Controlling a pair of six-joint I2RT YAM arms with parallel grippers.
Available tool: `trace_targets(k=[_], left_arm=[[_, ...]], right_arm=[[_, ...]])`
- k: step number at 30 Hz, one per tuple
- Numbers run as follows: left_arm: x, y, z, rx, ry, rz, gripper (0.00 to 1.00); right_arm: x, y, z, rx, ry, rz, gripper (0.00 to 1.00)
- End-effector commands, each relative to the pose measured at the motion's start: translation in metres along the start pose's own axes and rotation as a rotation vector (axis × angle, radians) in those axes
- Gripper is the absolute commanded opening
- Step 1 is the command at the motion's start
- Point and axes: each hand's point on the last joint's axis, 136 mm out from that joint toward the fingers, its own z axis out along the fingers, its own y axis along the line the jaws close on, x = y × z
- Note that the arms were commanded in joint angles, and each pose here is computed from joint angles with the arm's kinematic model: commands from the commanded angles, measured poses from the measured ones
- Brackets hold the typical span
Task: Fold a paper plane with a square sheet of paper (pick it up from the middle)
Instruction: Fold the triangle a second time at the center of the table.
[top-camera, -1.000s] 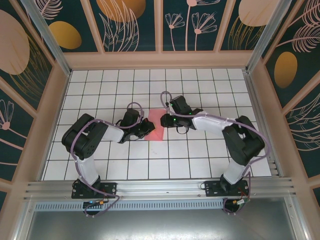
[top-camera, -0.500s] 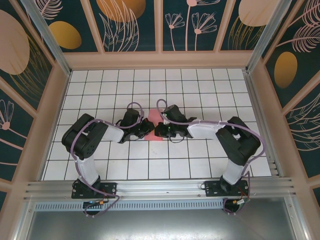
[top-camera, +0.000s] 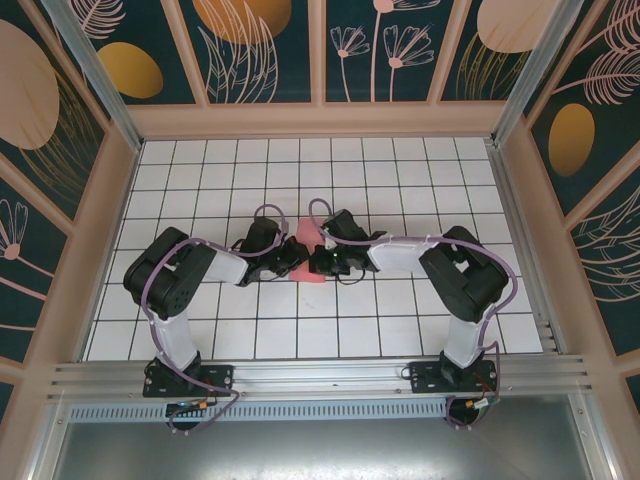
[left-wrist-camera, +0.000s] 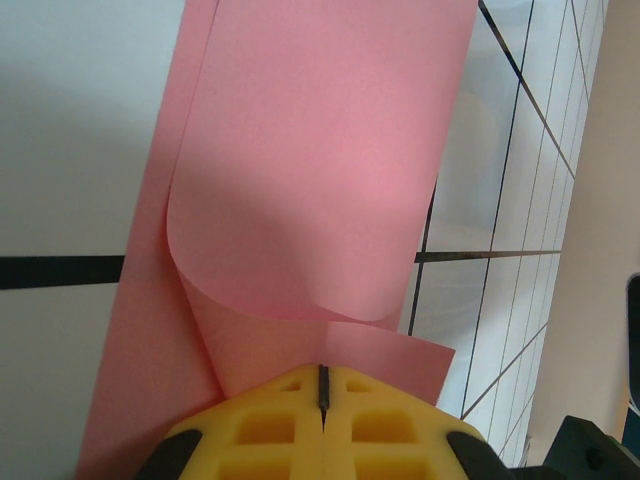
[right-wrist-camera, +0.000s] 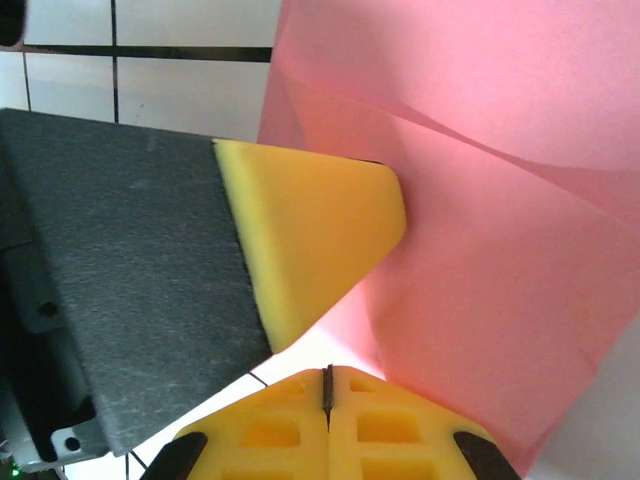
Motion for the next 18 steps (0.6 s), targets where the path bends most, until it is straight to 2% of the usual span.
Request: trace_targets(k=[1,18], left_arm=[[0.006,0.020,0.002,-0.075,0.018,-0.004,0.00],[0.006,0.024,0.001,-0.089,0.013,-0.008,0.00]], right_arm=[[0.004,-0.015,0.001,0.038,0.012,0.020,0.00],[0.021,-0.040,-0.002,0.104,0.036,0.059,0.00]])
